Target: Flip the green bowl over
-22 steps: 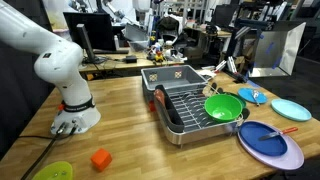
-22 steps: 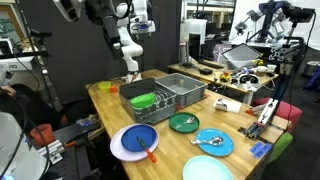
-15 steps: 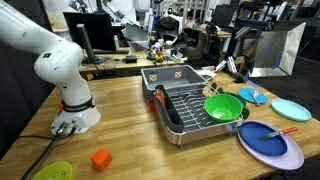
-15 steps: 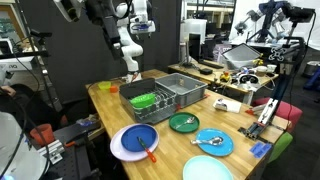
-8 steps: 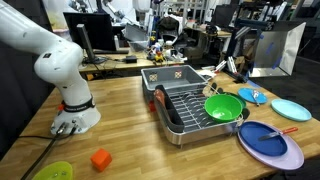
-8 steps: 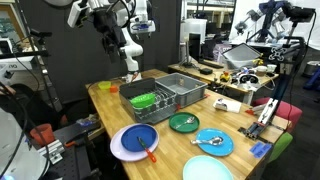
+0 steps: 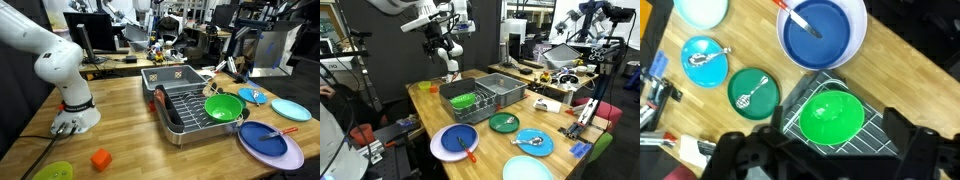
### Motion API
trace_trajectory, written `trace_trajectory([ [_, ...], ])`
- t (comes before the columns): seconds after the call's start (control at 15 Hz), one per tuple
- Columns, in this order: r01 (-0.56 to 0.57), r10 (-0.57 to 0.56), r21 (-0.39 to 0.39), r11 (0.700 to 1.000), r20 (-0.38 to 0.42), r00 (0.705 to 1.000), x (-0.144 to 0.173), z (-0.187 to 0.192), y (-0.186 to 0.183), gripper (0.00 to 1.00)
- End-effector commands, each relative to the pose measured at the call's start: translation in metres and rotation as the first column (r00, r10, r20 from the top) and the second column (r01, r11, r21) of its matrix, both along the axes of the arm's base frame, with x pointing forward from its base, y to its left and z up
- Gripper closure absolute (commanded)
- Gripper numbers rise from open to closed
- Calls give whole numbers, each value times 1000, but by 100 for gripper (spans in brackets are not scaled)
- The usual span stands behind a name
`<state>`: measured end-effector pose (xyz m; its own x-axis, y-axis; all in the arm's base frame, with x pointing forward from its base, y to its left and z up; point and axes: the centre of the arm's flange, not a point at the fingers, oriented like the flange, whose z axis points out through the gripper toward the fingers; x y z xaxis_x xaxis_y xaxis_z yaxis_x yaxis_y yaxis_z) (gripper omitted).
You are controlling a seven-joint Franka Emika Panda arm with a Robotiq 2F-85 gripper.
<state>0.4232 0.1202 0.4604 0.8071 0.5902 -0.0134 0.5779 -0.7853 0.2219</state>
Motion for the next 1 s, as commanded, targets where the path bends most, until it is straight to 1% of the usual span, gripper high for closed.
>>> trace_trajectory([
  [0.0,-155,162,85,984,-84,983,29,-16,15,0],
  [0.2,-209,234,161,965,-152,960,52,-40,22,0],
  [0.33,-204,237,189,961,-170,957,69,-55,22,0],
  [0.4,-197,230,187,962,-174,957,78,-62,22,0],
  [0.47,-188,212,144,972,-179,961,86,-67,20,0],
  [0.53,-188,215,160,969,-169,962,67,-65,20,0],
  [0.67,-184,211,157,970,-178,961,79,-72,19,0],
  [0.93,-185,212,157,970,-172,962,81,-69,20,0],
])
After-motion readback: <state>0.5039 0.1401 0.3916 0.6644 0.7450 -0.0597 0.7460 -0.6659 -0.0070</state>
